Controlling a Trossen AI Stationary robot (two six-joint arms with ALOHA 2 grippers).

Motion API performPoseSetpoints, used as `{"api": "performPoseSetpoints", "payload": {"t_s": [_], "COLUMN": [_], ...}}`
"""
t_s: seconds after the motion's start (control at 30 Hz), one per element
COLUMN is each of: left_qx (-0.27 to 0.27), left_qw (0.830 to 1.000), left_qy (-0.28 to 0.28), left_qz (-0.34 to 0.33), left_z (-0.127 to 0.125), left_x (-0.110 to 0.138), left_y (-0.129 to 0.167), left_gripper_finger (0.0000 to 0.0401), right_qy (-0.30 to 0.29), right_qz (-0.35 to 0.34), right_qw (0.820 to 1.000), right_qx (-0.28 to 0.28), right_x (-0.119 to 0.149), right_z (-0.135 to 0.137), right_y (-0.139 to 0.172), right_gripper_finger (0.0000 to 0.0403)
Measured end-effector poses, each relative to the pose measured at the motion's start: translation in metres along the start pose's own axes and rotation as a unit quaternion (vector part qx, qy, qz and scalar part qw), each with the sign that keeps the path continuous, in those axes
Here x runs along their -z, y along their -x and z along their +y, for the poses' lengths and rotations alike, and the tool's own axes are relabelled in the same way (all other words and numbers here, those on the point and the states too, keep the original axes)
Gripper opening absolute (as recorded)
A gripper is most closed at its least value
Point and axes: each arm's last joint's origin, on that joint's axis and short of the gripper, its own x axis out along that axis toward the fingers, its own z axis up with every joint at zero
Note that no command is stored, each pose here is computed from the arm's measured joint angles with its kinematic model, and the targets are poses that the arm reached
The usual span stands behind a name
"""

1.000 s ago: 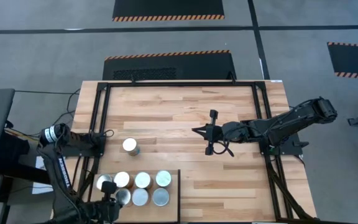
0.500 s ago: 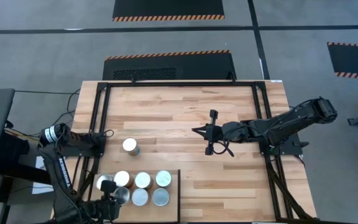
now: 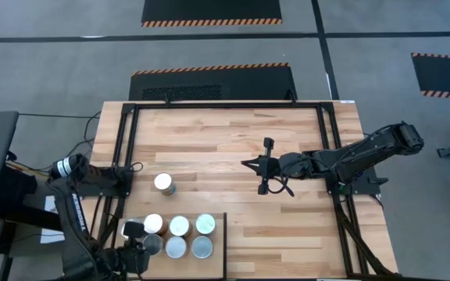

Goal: Pick and place cans onto a shelf
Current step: Put the canned peaches on the shelf

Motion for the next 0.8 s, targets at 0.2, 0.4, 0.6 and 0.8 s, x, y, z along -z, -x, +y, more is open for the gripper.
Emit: {"api": "performPoseSetpoints", "payload": {"t_s": [0.2, 0.4, 0.6, 0.8], "left_qx": [-0.036, -0.008, 0.038, 0.049], "left_qw": [0.999, 0.998, 0.995, 0.995], "left_qy": [-0.038, -0.019, 0.027, 0.056], "left_qz": [-0.014, -0.062, -0.088, -0.067], "left_z": [0.035, 0.098, 0.158, 0.188], "left_x": [-0.017, -0.021, -0.002, 0.022], "left_y": [0.015, 0.032, 0.011, -0.043], "left_gripper_finger": [0.0029, 0.0003, 0.0, 0.0005], "right_qy": [0.0, 0.011, 0.016, 0.016], "right_qz": [0.0, -0.002, -0.003, -0.002], "right_qw": [1.0, 1.0, 1.0, 1.0], "right_qx": [-0.001, -0.008, -0.01, -0.009], "right_x": [0.0, -0.001, -0.001, -0.001], "right_z": [0.0, 0.004, 0.005, 0.005], "right_y": [0.0, 0.002, 0.002, 0.002], "right_gripper_finger": [0.001, 0.001, 0.001, 0.0011]}}
